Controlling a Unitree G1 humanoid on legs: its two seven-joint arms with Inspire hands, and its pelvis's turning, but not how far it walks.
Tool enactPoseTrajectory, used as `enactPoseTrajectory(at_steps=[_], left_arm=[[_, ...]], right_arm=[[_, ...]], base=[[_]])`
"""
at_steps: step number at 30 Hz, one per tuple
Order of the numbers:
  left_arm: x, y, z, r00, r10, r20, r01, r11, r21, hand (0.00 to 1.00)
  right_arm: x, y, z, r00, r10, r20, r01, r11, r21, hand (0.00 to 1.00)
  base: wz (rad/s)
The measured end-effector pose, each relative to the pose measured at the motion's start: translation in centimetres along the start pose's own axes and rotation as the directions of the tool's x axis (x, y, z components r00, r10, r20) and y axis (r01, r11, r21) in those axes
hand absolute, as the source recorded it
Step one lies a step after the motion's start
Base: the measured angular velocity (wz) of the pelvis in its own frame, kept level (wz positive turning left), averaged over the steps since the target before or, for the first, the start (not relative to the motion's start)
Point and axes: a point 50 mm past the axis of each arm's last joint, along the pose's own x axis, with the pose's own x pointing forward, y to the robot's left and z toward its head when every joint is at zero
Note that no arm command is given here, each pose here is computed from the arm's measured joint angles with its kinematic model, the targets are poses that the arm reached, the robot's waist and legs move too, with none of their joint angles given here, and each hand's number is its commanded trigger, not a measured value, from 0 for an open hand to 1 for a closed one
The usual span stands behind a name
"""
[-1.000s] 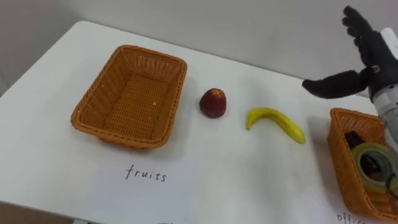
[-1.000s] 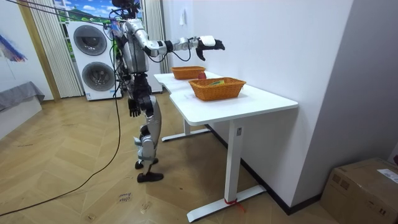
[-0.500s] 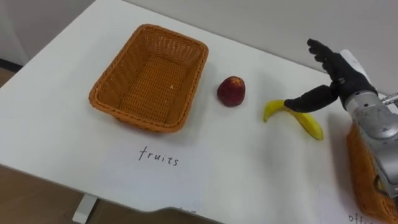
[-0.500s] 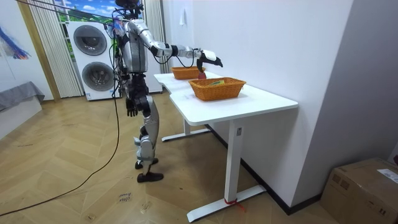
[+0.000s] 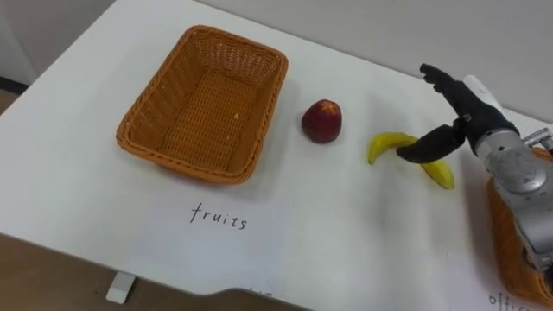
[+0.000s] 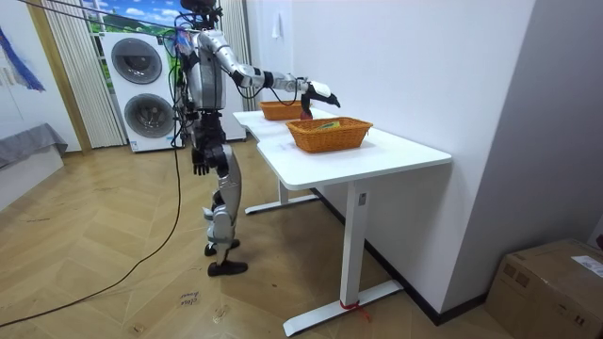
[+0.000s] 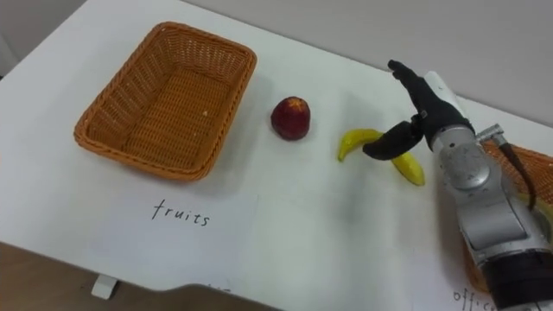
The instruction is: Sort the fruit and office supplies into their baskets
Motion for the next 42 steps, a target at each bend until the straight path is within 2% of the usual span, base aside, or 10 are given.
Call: enactPoseTrajectory(at_steps=[20,29,42], left_arm=[[0.0,0.0,-0.3,1.000,0.006,-0.019,-0.006,1.000,0.004,0.00],[0.0,0.0,0.0,1.000,0.006,-0.006,-0.006,1.000,0.001,0.00],[0.0,-0.1,0.2,1.000,0.000,0.016,0.000,1.000,0.017,0.00]], right_arm=[[0.0,0.5,-1.2,0.997,0.058,-0.060,-0.062,0.995,-0.073,0.00],[0.1,1.3,-1.1,0.994,0.093,-0.065,-0.103,0.981,-0.166,0.00],[0.0,2.7,-1.7,0.983,0.158,-0.092,-0.173,0.967,-0.188,0.00]], base=[[0.00],[0.00],[0.02]])
